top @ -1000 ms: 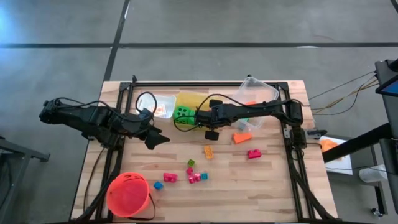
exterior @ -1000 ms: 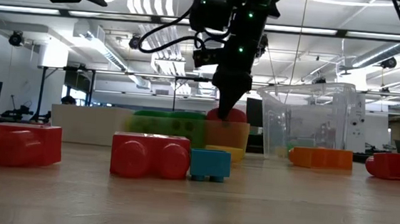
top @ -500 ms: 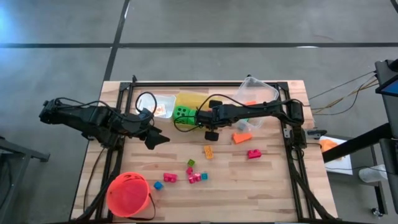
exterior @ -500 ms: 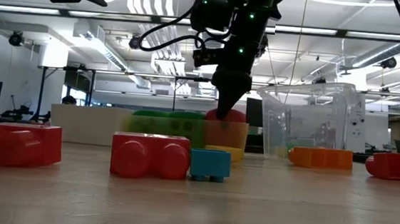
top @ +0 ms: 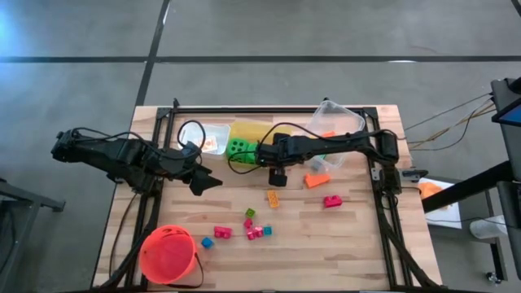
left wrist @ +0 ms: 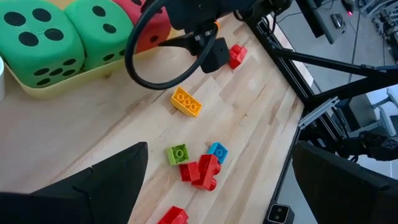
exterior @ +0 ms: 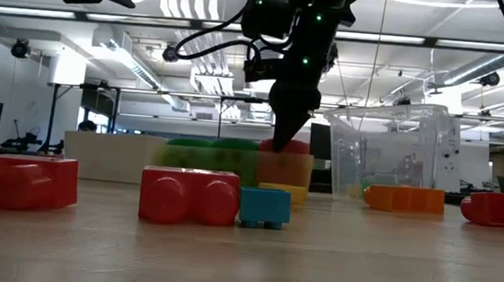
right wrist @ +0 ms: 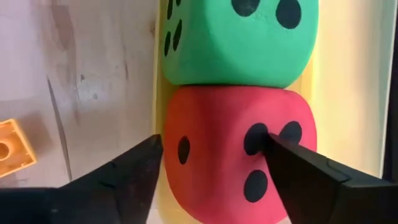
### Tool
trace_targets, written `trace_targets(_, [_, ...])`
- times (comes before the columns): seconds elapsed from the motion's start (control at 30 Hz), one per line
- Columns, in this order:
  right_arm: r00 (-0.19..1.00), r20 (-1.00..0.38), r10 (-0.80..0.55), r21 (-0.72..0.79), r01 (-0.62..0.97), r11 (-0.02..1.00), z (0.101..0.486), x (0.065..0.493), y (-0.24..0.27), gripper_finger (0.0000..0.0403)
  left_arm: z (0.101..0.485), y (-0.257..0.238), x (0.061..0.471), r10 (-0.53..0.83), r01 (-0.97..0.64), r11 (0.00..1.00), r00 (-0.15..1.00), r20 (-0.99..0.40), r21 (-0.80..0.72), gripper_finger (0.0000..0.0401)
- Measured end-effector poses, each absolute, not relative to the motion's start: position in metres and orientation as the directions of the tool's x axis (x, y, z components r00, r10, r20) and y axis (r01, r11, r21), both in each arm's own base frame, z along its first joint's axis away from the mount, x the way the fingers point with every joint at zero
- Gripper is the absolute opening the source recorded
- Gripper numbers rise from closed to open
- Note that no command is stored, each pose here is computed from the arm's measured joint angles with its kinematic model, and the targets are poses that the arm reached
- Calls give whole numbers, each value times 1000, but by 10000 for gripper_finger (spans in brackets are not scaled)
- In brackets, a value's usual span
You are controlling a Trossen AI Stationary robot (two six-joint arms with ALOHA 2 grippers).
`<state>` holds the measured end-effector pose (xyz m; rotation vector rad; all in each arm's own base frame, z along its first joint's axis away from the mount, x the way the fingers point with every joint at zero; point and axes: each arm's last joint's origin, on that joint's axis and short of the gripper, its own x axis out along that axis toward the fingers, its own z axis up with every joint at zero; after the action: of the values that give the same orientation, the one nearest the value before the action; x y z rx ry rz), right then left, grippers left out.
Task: Pick & Place Toys
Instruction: Put the red dice into the yellow bin, then put the orange game piece into the transparent bin
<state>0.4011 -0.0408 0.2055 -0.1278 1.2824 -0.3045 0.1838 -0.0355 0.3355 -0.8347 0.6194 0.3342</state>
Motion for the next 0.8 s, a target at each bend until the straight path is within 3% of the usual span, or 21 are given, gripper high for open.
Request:
trace_targets(0.17, [278,-911,-303,-262,176,949,221,395,-40,308,335,-35,184,38,-506,634,776,-630,-585,383])
trace_targets(0.33, [340,-886,-315,-255,208,944,247,387,-40,315,335,-36,184,38,-505,635,776,-630,-585,383])
trace_targets(0.5, [340,-939,-57,-37,66,997,270,365,-29,315,335,-36,184,38,-506,635,775,-630,-584,383])
trace_targets(0.57, [311,-950,21,29,20,999,276,354,-23,308,335,-36,184,38,-506,635,776,-630,-584,383])
trace_targets(0.8, [197,-980,24,-11,-178,984,254,325,0,253,335,-35,184,42,-506,640,775,-631,-579,383])
